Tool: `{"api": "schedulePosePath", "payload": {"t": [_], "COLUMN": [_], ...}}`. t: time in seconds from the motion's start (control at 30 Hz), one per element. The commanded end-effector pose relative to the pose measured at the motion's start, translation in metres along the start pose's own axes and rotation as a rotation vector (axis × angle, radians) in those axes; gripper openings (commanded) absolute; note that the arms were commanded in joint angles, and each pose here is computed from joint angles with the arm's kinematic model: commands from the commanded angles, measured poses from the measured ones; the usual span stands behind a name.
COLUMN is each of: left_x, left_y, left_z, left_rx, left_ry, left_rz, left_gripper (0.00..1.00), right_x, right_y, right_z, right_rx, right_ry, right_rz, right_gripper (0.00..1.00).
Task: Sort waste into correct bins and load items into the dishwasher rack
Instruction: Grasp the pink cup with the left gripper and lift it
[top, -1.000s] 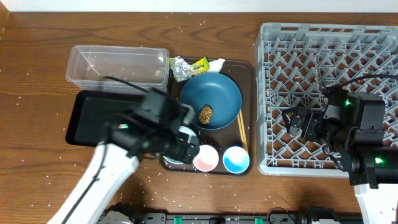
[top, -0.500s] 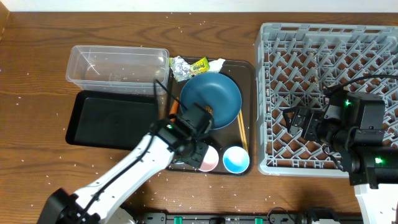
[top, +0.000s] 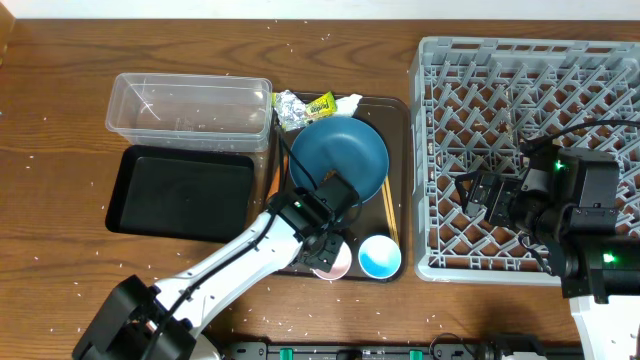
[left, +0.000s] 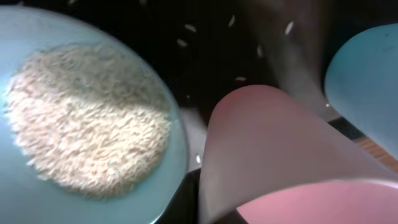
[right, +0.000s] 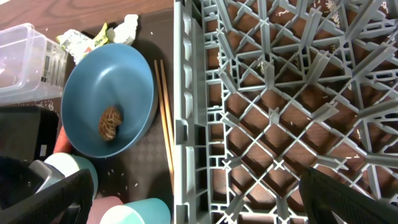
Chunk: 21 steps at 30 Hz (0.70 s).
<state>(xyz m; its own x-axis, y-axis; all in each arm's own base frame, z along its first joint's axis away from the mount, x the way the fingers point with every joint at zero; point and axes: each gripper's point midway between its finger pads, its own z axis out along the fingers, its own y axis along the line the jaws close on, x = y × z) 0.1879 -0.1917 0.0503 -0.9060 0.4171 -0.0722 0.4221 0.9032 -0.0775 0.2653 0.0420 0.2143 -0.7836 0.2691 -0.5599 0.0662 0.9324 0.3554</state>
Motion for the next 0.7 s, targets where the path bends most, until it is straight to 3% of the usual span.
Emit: {"api": "schedulePosePath", "payload": {"t": [0.0,0.2,0.3,0.43,0.67], "left_x": [-0.012,-0.032,-0.045,-0.065,-0.088], "left_y": [-0.001,0.011,0.019,0.009,-0.017], "left_z": [-0.024,-0.092,-0.123,-0.159,-0.239], "left_rx": [0.001,0.052,0.149,0.424,1.025], "left_ry": [-0.06,-0.203,-0.308,-0.424,-0.556], "left_rz": [-0.017,-0.099,-0.165,-0.168,-0.024], "left_gripper": [0.06,0.06,0.06,0.06,0.06], "right_x": [-0.006,-0.004,-0.003,-0.004,-0.015], "right_y": [0.001,0.001,0.002,0.019,0.124], "right_z": [-0.005,-0.005,-0.005,-0.006,-0.053], "right_rx": [0.003,-0.001,-0.004,-0.1,-0.745], "right_ry": [-0.021,-0.009,-0.008,-0.002,-0.065], "right_rz": [0.015,0.017,0.017,0.005,-0.259], "right_gripper": [0.99,0.99,0.99,0.99,0.89]}}
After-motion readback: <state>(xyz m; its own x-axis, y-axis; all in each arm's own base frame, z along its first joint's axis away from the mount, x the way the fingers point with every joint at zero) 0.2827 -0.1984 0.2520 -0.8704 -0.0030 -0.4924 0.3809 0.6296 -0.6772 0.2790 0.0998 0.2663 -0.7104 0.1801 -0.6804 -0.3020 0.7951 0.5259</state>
